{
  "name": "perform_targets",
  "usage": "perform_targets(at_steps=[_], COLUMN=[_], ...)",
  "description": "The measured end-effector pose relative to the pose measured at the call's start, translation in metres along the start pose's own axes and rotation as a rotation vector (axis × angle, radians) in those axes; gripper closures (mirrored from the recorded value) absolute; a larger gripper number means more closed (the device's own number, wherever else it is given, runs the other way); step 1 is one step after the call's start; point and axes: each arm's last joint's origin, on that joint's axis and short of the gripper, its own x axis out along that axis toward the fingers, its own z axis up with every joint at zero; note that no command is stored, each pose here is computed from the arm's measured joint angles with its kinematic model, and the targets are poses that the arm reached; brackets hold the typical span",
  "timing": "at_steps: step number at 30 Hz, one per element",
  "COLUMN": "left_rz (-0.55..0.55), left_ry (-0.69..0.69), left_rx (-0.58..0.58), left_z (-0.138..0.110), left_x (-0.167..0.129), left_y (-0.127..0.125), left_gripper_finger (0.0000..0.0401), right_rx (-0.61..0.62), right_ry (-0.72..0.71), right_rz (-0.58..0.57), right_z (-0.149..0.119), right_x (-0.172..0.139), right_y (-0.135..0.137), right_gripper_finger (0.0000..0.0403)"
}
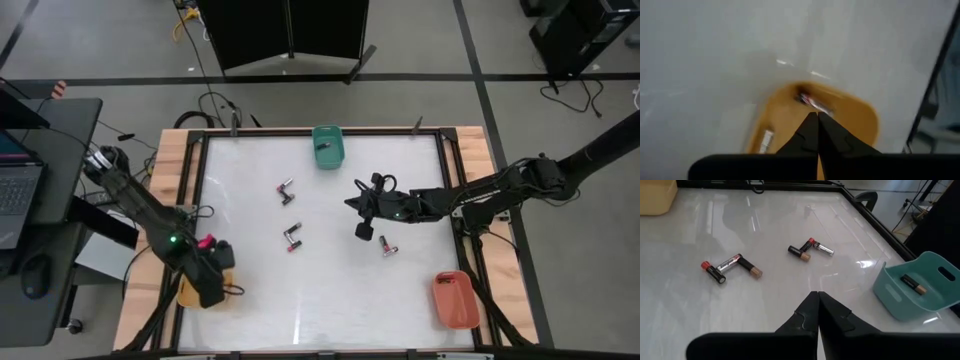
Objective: Sort batteries
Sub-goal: Put the brown battery into the green bin
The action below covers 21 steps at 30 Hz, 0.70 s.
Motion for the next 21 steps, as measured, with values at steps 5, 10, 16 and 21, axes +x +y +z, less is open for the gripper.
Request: perform_targets(at_steps=[5, 10, 16, 21], left_rz=[0.078, 0.11, 0.156, 0.166], left_ry=[-0.037, -0.102, -0.252, -0.374], left_rx=[-0.06, -0.09, -0.117, -0.111], left_z=[0.012, 0.03, 0.057, 0.091], left_x=[-0.002, -0.002, -0.004, 0.0], left_y=[0.014, 0.023, 0.036, 0.048], left_gripper_finger=[0.0397, 0.0397, 0.0397, 0.0397], right_rx=[0.01, 0.021, 0.039, 0.042], right_ry=[-0.001, 0.004, 0.032, 0.036], right_rz=[0.005, 0.006, 0.004, 0.014], right_z=[0.0, 0.0, -0.003, -0.004], right_x=[-0.001, -0.001, -0.001, -0.002], right_y=[0.002, 0.002, 0.002, 0.005], right_gripper_finger=[0.0389, 0.0387, 0.0389, 0.0386])
